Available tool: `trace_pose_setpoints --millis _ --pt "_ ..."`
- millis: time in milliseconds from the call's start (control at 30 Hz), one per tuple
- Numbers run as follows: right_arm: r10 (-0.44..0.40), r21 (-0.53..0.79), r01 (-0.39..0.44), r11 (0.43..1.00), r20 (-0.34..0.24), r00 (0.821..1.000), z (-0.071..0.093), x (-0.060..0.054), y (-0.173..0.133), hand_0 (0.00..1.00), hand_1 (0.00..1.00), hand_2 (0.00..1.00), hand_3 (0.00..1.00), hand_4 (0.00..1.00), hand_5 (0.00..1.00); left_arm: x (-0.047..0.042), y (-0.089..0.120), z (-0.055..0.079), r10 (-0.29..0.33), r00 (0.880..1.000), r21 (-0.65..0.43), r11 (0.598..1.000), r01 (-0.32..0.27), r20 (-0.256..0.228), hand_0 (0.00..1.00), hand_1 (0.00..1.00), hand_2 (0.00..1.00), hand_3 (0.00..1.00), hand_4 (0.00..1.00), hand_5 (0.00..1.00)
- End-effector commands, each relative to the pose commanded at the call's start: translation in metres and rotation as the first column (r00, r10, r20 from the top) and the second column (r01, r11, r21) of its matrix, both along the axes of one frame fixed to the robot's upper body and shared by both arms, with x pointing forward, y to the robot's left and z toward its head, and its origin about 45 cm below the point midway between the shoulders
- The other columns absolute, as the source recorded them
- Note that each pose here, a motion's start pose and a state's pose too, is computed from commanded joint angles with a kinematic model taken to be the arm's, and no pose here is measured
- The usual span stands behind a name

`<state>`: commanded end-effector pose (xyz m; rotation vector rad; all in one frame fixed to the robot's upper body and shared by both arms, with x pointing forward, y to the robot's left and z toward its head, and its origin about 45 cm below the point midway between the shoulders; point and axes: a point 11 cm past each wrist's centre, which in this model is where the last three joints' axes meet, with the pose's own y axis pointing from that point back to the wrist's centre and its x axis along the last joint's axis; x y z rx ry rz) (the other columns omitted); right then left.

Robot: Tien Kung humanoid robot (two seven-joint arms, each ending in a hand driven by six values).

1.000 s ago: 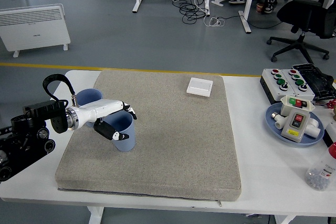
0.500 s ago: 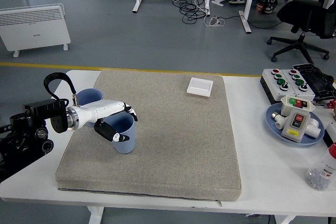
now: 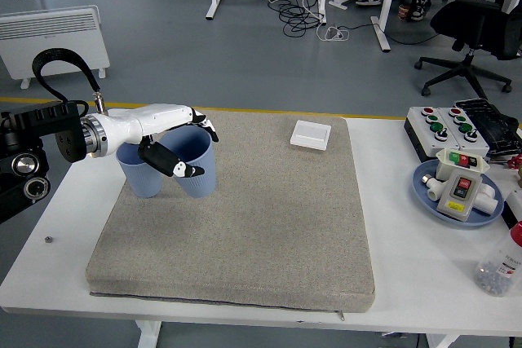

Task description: Push cup pick cup insert cup

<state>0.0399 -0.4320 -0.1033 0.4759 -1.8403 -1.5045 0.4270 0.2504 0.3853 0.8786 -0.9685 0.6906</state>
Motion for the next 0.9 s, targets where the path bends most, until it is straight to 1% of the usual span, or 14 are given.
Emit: trace_pose_setpoints --millis 67,100,133,167,200,267,300,367,433,467,533,767,900 --pt "0.005 -0.001 -0.005 1.0 0.0 1.0 0.0 0.001 0.0 0.68 0.597 0.609 0.589 0.131 0.537 0.0056 0.006 0.009 0.022 1.0 0.008 1.0 -0.022 0.022 0.531 0.569 0.611 0.501 0.352 0.002" --pt "0.005 -0.001 -0.005 1.0 0.0 1.0 0.0 0.001 0.0 0.68 0.597 0.609 0.589 0.131 0.537 0.0109 0.011 0.014 0.041 0.999 0.019 0.999 -0.042 0.036 0.531 0.569 0.611 0.501 0.352 0.002" --pt "0.005 -0.002 -0.005 1.0 0.0 1.0 0.0 0.001 0.0 0.68 0.597 0.609 0.589 0.131 0.537 0.0133 0.013 0.016 0.051 0.998 0.024 0.998 -0.052 0.041 0.531 0.569 0.611 0.501 0.352 0.002" --pt "0.002 -0.001 -0.002 1.0 0.001 1.0 0.0 0.001 0.0 0.68 0.597 0.606 0.589 0.131 0.536 0.0185 0.017 0.017 0.066 0.997 0.034 0.997 -0.067 0.046 0.534 0.568 0.608 0.502 0.344 0.002" --pt "0.002 -0.001 -0.002 1.0 0.001 1.0 0.0 0.001 0.0 0.68 0.597 0.606 0.589 0.131 0.536 0.0214 0.019 0.018 0.074 0.996 0.038 0.996 -0.076 0.047 0.534 0.568 0.608 0.502 0.344 0.002" --pt "0.004 -0.002 -0.004 1.0 0.001 1.0 0.0 0.002 0.0 0.68 0.597 0.606 0.589 0.131 0.536 0.0317 0.028 0.017 0.108 0.993 0.056 0.992 -0.111 0.046 0.534 0.568 0.608 0.502 0.344 0.002" --pt "0.004 -0.002 -0.004 1.0 0.001 1.0 0.0 0.002 0.0 0.68 0.597 0.606 0.589 0.131 0.536 0.034 0.031 0.016 0.12 0.992 0.059 0.991 -0.123 0.046 0.534 0.568 0.608 0.502 0.344 0.002" --pt "0.004 -0.002 -0.004 1.0 0.002 1.0 0.0 0.002 0.0 0.68 0.597 0.605 0.589 0.131 0.538 0.0424 0.042 0.016 0.158 0.986 0.075 0.984 -0.161 0.048 0.542 0.569 0.607 0.505 0.343 0.002" --pt "0.003 -0.003 -0.003 1.0 0.004 1.0 0.0 0.003 0.0 0.68 0.597 0.605 0.589 0.131 0.538 0.0476 0.052 0.016 0.193 0.979 0.102 0.975 -0.198 0.058 0.542 0.569 0.607 0.505 0.343 0.002" --pt "0.001 -0.003 -0.001 1.0 0.005 1.0 0.0 0.003 0.0 0.68 0.597 0.605 0.589 0.131 0.538 0.0498 0.058 0.015 0.21 0.976 0.109 0.97 -0.216 0.059 0.542 0.569 0.607 0.505 0.343 0.002" --pt "0.0 -0.003 0.0 1.0 0.007 1.0 0.0 0.003 0.0 0.68 0.597 0.605 0.589 0.131 0.538 0.0519 0.064 0.014 0.227 0.972 0.114 0.966 -0.232 0.055 0.542 0.569 0.607 0.505 0.343 0.002" --pt "0.003 -0.004 -0.003 1.0 0.008 1.0 0.0 0.004 0.0 0.679 0.597 0.606 0.589 0.131 0.538 0.059 0.072 0.006 0.248 0.968 0.118 0.961 -0.252 0.042 0.556 0.572 0.608 0.501 0.341 0.002" --pt "0.001 -0.003 -0.001 1.0 0.007 1.0 0.0 0.004 0.0 0.679 0.597 0.606 0.589 0.131 0.538 0.0612 0.078 0.001 0.263 0.964 0.116 0.957 -0.265 0.033 0.556 0.572 0.608 0.501 0.341 0.002"
